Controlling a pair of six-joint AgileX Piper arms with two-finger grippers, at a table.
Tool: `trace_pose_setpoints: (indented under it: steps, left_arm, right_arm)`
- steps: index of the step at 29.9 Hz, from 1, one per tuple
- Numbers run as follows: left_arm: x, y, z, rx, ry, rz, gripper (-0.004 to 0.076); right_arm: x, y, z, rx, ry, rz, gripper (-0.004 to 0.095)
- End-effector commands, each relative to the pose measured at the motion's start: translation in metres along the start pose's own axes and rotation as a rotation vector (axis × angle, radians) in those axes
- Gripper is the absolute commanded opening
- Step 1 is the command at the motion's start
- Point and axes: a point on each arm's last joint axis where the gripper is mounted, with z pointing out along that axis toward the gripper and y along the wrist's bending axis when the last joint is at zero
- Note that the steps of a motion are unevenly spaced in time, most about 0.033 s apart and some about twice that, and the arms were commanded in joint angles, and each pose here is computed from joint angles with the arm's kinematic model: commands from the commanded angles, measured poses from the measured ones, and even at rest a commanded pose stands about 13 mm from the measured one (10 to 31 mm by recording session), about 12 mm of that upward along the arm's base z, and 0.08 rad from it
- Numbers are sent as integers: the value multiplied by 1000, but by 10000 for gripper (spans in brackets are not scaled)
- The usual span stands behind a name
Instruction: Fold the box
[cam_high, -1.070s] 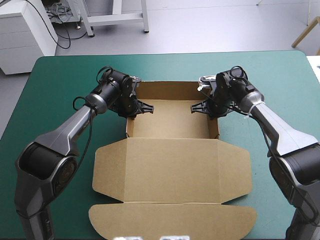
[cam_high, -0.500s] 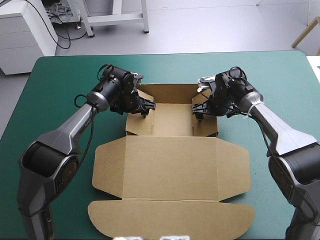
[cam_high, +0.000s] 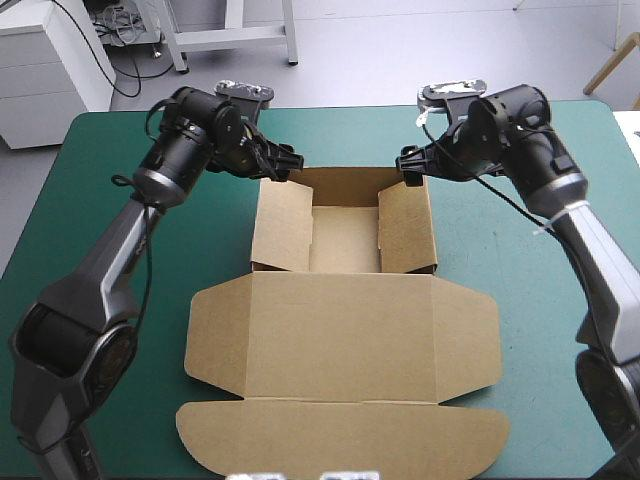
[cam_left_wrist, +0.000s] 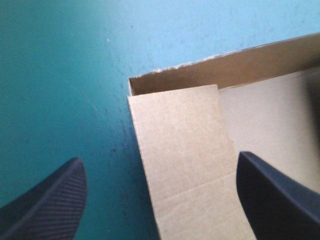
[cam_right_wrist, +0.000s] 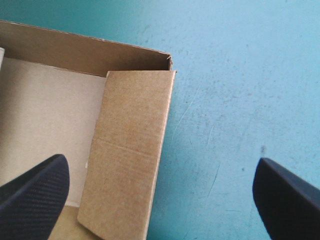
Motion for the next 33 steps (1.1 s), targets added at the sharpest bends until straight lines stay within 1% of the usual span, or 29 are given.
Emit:
trace_pose_setpoints:
  steps: [1, 6, 10, 12, 14, 15, 17, 19, 20, 27, 33]
  left_arm:
    - [5, 8, -85, 25, -141, 64, 582]
    - [22, 17, -150, 34, -268, 148, 582]
    - [43, 28, -198, 19, -364, 146, 582]
    - [55, 34, -217, 1, -405, 143, 565]
    - [68, 42, -235, -31, -440, 142, 494]
    - [75, 45, -243, -47, -458, 140, 444]
    - [88, 53, -256, -84, -482, 139, 268]
    - [102, 59, -265, -116, -499, 137, 61]
    - [107, 62, -267, -130, -499, 141, -7]
    - [160, 74, -280, -129, -501, 138, -10]
    - [204, 80, -269, -114, -457, 145, -10]
  right_arm:
    - [2, -6, -58, -17, -151, 1, 914]
    - [26, -6, -73, -68, -128, 17, 914]
    - [39, -7, -66, -67, -102, 16, 914]
    - [41, -7, -61, -70, -84, 17, 914]
    - [41, -4, -54, -88, -65, 24, 914]
    - [41, -4, -51, -89, -60, 25, 914]
    - [38, -3, -44, -88, -55, 25, 914]
    - [36, -2, -34, -87, -40, 25, 914]
    - [35, -1, -29, -86, -32, 25, 914]
    - [30, 3, 23, -70, 60, 22, 914]
    - [29, 6, 63, -58, 130, 20, 914]
